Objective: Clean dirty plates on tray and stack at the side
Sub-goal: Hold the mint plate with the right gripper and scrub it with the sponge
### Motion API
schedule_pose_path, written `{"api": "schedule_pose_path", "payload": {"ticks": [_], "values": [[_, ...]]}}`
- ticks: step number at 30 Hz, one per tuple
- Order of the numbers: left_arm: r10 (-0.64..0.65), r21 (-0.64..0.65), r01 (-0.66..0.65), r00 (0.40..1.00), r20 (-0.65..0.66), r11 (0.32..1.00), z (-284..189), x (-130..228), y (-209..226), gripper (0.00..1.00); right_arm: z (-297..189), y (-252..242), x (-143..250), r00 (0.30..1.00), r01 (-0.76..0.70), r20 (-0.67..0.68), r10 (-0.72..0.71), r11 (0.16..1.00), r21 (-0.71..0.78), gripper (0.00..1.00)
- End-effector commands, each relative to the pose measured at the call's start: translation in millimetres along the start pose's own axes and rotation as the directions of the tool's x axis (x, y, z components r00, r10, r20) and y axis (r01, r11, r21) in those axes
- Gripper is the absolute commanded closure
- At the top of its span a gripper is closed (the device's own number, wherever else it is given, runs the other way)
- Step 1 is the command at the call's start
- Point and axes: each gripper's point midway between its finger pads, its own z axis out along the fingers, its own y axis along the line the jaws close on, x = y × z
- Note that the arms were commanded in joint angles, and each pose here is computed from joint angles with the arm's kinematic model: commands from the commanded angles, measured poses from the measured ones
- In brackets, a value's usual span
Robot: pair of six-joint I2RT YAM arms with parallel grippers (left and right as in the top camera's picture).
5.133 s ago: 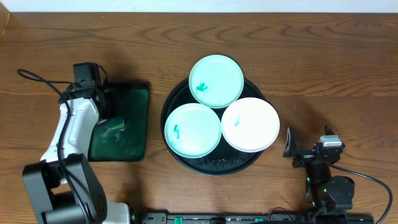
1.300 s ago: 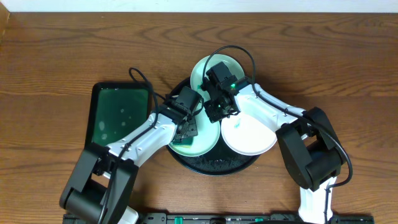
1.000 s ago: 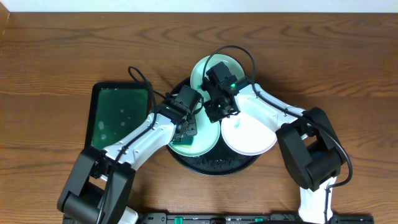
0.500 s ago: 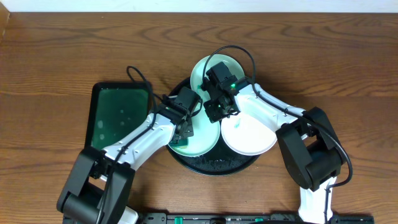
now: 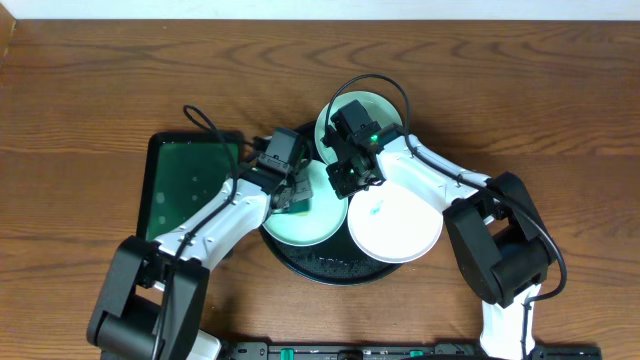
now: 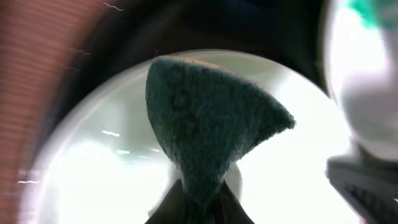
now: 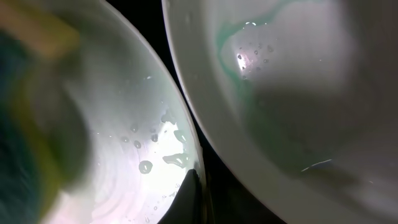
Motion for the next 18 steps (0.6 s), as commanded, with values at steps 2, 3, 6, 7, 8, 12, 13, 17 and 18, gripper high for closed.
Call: {"api": "schedule_pose_path", "payload": {"ticks": [2,3,6,7,8,12,13,17,18], "values": [[0.025,0.037,-0.021,0.993,-0.116,0.999,14.0,32.6,-9.4,0.93,7.1,-7.8,4.0,1.0,-0.009,-0.019,0.01,0.999,0.032,0.99],[0.063,0.036,-0.059,0.991,-0.122,0.998,16.4,34.5,-8.4,0.93,7.1,-7.8,4.0,1.0,-0.009,-0.019,0.01,0.999,0.032,0.99],[0.099,-0.076,-0.107,0.99,-0.102,0.991,18.1,31.9,14.1,0.93,7.1,-7.8,4.1,1.0,-0.01,-0.019,0.01,0.999,0.032,0.99],[0.103,-0.152,-0.113,0.992,-0.077,0.982,16.8,27.1,28.4,0.93,7.1,-7.9,4.3,1.0,-0.01,-0.02,0.01,0.999,0.032,0.99],[0.11,-0.232,-0.118,0.993,-0.046,0.966,14.2,20.8,42.9,0.93,7.1,-7.9,4.4,1.0,-0.01,-0.02,0.01,0.999,0.032,0.99],[0.153,-0.483,-0.094,0.985,0.083,0.87,-3.4,-9.4,89.7,0.93,7.1,-7.9,4.3,1.0,-0.01,-0.02,0.01,0.999,0.032,0.99],[0.158,-0.517,-0.083,0.982,0.103,0.852,-7.2,-14.8,97.1,0.92,7.1,-7.9,4.4,1.0,-0.01,-0.02,0.011,0.999,0.032,0.99],[0.162,-0.593,-0.037,0.974,0.16,0.804,-18.0,-30.6,116.1,0.93,7.0,-8.3,7.1,0.999,-0.012,-0.031,0.013,0.999,0.034,0.99],[0.158,-0.593,-0.031,0.974,0.164,0.805,-18.7,-32.5,116.6,0.93,7.0,-8.4,8.1,0.999,-0.013,-0.035,0.014,0.999,0.035,0.99]]}}
